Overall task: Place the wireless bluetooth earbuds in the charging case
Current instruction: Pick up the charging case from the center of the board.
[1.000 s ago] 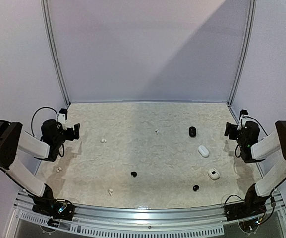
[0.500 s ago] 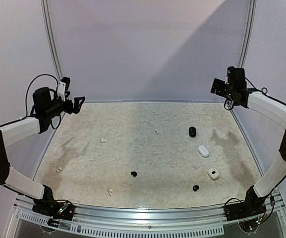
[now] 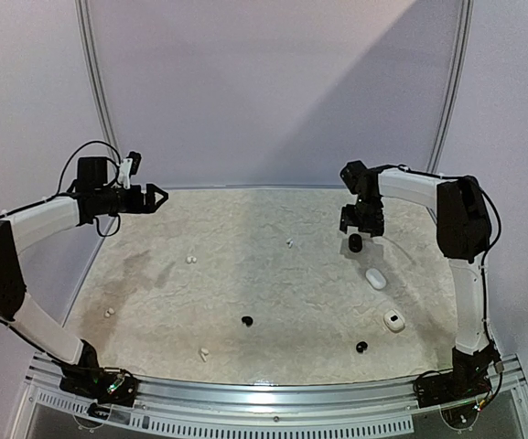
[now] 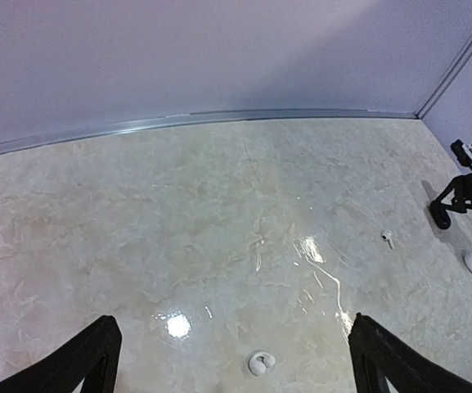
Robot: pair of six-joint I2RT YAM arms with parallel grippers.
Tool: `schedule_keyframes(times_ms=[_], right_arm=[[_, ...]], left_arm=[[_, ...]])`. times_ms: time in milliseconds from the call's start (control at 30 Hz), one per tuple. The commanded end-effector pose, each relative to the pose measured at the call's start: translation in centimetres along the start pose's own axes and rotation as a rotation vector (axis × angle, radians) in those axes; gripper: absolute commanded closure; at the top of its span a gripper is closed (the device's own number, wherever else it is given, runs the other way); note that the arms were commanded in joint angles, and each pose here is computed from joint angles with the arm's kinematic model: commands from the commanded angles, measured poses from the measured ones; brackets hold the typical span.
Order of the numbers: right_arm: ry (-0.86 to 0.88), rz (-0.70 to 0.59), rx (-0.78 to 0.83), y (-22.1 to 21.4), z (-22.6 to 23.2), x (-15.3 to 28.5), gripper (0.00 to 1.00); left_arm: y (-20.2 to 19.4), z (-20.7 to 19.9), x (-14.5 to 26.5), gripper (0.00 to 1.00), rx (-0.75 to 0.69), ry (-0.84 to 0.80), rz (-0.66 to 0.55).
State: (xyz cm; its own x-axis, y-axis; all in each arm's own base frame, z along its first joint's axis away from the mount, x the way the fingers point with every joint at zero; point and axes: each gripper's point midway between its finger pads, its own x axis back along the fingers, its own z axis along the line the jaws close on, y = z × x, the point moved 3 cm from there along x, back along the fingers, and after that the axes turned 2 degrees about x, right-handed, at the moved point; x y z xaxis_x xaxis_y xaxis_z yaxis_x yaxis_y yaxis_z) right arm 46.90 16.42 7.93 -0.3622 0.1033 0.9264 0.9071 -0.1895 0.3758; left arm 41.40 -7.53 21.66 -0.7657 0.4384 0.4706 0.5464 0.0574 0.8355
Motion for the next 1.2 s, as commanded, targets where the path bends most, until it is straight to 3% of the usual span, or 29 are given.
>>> schedule_keyframes(times_ms=[0, 467, 867, 967, 1100, 1167], right_arm=[[0.05, 0.101, -0.014, -2.0, 0.3, -0.8, 0.24], [0.015, 0.17, 0.013, -4.5, 0.0, -3.1, 0.4], [0.014, 0.15, 0.07, -4.5, -0.1, -3.8, 0.74], [0.041, 0.078, 0.134, -3.1, 0.6, -2.4, 0.88], [0.028, -0.174, 0.285, 0.0, 2.9, 2.7, 0.89], [0.092, -0.353, 0.393, 0.8, 6.4, 7.4, 0.89]], left_arm=[[-1.2, -1.6, -0.1, 0.01, 0.001, -0.058, 0.039], [-0.8, -1.7, 0.0, 0.01, -0.03, -0.04, 0.021], [-0.1, -2.2, 0.2, 0.01, -0.039, -0.058, -0.007], [0.6, -2.6, 0.4, 0.01, -0.038, -0.074, -0.019], [1.8, -3.8, 0.7, 0.03, -0.026, -0.123, -0.033], [2.5, -4.9, 0.9, 0.06, -0.025, -0.17, -0.034]])
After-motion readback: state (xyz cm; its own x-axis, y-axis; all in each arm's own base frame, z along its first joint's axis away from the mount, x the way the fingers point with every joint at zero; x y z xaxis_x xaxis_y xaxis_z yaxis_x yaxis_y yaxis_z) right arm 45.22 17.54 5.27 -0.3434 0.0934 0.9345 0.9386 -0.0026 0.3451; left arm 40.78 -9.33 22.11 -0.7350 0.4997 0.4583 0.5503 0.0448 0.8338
